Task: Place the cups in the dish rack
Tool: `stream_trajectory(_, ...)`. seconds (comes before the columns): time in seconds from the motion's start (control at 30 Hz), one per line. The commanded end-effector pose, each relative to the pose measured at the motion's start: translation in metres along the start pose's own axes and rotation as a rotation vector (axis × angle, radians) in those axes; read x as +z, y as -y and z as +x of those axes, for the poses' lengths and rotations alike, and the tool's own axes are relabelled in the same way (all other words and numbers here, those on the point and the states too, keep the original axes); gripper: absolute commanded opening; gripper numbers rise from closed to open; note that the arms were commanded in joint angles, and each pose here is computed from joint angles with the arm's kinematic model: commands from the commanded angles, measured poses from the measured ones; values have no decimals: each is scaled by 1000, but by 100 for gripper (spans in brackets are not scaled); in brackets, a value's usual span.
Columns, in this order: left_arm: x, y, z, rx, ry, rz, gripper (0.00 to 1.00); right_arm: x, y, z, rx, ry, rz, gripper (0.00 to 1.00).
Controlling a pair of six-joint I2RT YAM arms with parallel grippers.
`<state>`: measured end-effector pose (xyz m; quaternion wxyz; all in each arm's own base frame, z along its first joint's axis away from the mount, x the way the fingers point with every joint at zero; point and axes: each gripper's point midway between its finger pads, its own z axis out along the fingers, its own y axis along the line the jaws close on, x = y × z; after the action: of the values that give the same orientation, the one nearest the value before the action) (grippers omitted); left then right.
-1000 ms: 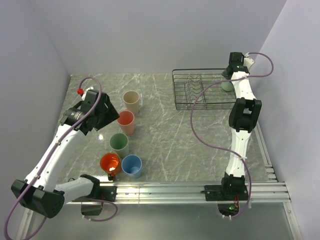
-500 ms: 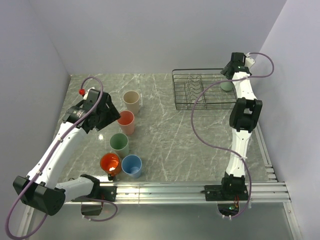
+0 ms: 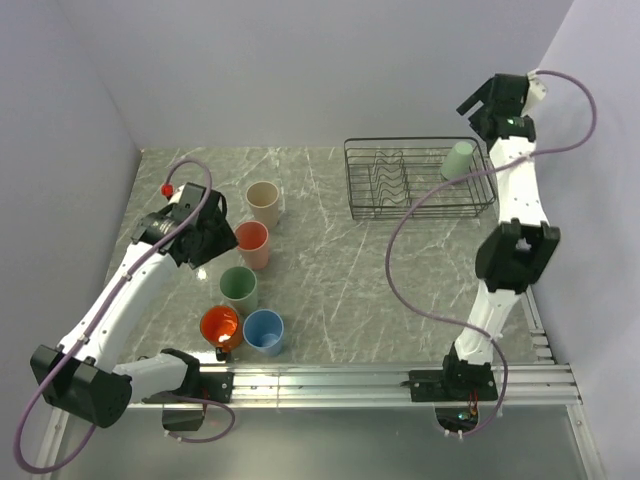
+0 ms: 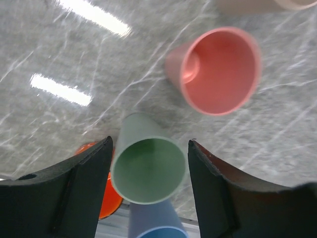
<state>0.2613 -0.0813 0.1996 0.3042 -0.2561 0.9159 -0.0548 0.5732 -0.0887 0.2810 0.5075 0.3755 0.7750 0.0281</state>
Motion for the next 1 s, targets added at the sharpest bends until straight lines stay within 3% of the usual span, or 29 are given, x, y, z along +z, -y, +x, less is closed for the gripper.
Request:
stream_trajectory(0.0, 13, -21, 15, 46, -28, -77, 67, -59, -4, 6, 27, -33, -56, 100)
stream_trajectory(0.03, 22, -25, 24, 53, -53, -87, 66, -89, -11, -2, 37, -11, -106, 100)
stream_trajectory(0.07, 25, -25, 29, 58, -67, -81, 65, -92, -3, 20, 28, -60, -110, 100)
stream_trajectory(0.2, 37, -28, 45, 54, -108, -66, 63, -144, 4, 42, 25, -90, -162, 100)
stream_trajectory(0.27, 43, -31, 52, 66, -116, -56, 63, -152, 11, 64, 11, -125, -162, 100)
stream_trajectory(0.47, 58, -32, 59, 109, -134, -55, 48, -185, 31, 75, -15, -127, -151, 100)
stream_trajectory(0.57, 65, -30, 63, 117, -152, -50, 22, -196, 40, 72, -31, -116, -132, 100)
stream_trajectory(0.6, 65, -29, 64, 118, -160, -44, 1, -201, 41, 70, -35, -108, -135, 100)
stream_trajectory(0.77, 47, -25, 52, 137, -145, -33, 0, -214, 49, 79, -38, -139, -135, 100)
stream_trajectory(0.97, -16, -11, 29, 147, -95, 94, 0, -235, 46, 93, -37, -170, -188, 100)
